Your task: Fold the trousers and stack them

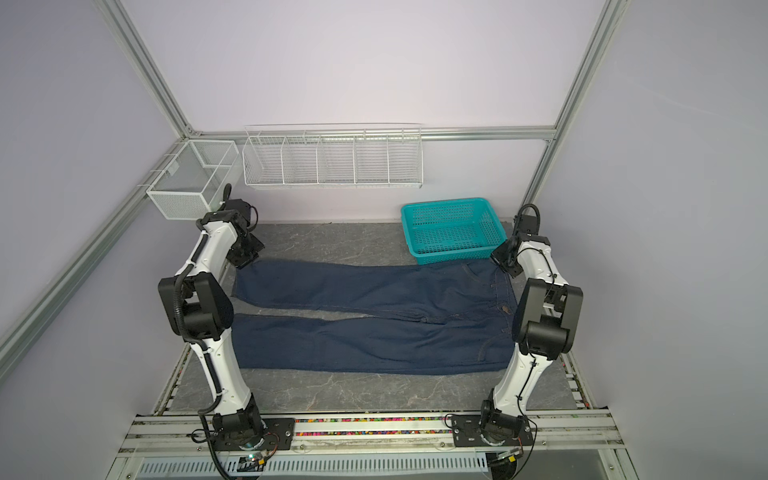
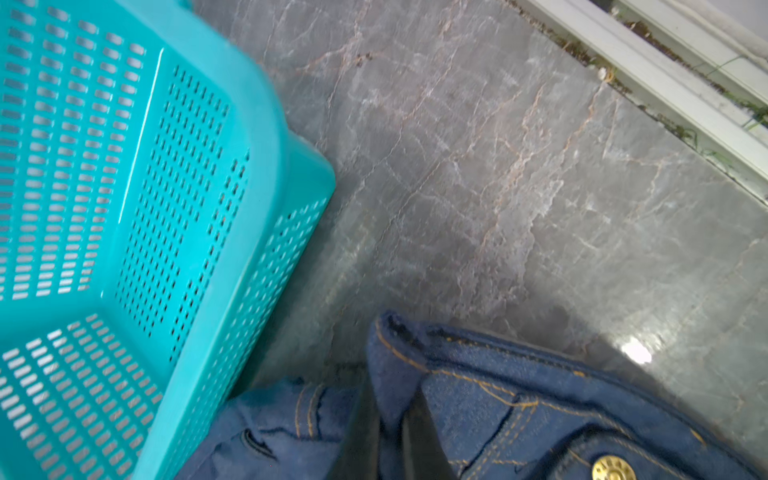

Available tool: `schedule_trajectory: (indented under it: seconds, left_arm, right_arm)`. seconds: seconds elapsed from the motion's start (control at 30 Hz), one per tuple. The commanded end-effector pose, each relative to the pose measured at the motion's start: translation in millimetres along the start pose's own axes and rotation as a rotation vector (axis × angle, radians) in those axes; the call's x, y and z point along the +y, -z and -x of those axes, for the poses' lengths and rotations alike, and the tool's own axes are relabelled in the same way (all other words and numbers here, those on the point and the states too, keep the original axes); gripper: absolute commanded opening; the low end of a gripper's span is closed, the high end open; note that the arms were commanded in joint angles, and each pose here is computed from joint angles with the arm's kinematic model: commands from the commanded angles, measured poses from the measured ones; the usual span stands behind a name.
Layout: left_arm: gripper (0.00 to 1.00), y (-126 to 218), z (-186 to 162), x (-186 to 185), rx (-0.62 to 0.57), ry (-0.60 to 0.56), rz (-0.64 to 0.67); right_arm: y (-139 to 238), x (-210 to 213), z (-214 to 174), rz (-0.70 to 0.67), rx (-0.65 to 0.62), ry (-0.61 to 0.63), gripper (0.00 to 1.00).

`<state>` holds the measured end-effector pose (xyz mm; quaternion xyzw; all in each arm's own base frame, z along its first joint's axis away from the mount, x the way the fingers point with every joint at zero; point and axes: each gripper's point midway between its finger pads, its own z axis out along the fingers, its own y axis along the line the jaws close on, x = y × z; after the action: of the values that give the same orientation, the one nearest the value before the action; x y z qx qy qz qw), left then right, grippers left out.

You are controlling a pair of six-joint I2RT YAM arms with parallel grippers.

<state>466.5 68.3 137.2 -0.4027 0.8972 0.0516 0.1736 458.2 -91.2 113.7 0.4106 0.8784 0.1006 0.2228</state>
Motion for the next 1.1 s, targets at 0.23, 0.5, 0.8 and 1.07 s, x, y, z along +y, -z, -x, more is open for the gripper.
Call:
schedule_trajectory:
  seconds: [0.23,0.5,0.8,1.07]
  left_arm:
    - [0.0,53.8,-49.0,34.7,0.034,0.0,-0.086]
    - [0.0,56.5,-133.0,59.9,0.167,-0.081,-0.098]
    - [0.0,10.2,-208.4,98.6,0.317,-0.122,-0.026]
    - [0.0,-38.6,-227.2,99.3,0.357,-0.15,0.002]
  right_arm:
    - [55.9,7.3,-44.3,0.161,0.031,0.067,0.07]
    - [70.6,-41.0,-122.8,0.122,0.16,0.06,0.07]
    - [49.3,-89.0,-193.3,0.043,0.287,0.059,0.06]
    - [12.5,-101.9,-211.0,-0.014,0.323,0.079,0.06]
